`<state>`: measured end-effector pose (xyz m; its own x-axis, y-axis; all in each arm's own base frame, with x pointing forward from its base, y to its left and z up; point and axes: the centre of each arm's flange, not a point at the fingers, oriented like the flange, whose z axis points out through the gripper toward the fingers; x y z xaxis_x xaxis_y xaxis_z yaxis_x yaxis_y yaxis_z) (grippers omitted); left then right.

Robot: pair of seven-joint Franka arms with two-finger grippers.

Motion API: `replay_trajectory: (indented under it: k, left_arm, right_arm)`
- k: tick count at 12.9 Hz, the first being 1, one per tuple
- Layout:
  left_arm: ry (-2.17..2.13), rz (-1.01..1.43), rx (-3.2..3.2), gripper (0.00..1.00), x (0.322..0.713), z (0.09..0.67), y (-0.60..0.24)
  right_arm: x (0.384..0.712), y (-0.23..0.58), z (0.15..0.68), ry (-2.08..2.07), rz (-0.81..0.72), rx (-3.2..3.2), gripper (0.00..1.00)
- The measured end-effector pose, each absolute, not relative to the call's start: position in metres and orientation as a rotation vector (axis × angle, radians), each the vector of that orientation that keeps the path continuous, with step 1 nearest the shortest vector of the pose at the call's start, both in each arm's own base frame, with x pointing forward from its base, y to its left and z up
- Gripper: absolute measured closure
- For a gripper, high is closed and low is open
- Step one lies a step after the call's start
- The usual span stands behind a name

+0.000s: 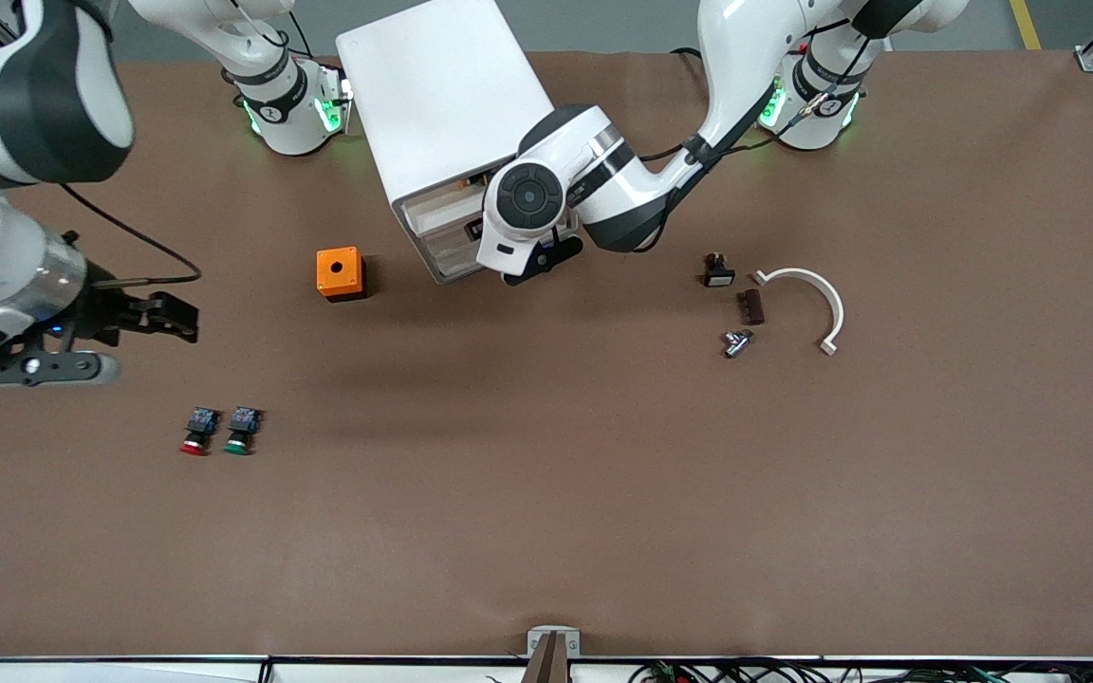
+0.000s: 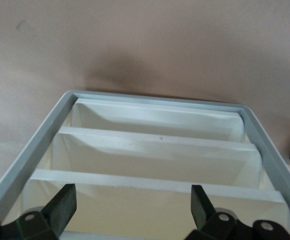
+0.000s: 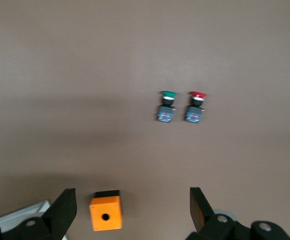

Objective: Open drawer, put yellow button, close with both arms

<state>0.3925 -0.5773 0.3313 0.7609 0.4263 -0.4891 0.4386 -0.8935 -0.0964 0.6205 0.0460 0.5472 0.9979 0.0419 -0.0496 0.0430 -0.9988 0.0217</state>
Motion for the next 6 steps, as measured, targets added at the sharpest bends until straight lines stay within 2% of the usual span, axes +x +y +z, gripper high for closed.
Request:
replay_trajectory:
  k: [6]
  left_arm:
    - [0.718,-0.813,2.942,0.00,0.380,0.327,-0.584]
  right_arm:
    - [0.621,-0.016,0.547,0.070,-0.091,3.123,0.00]
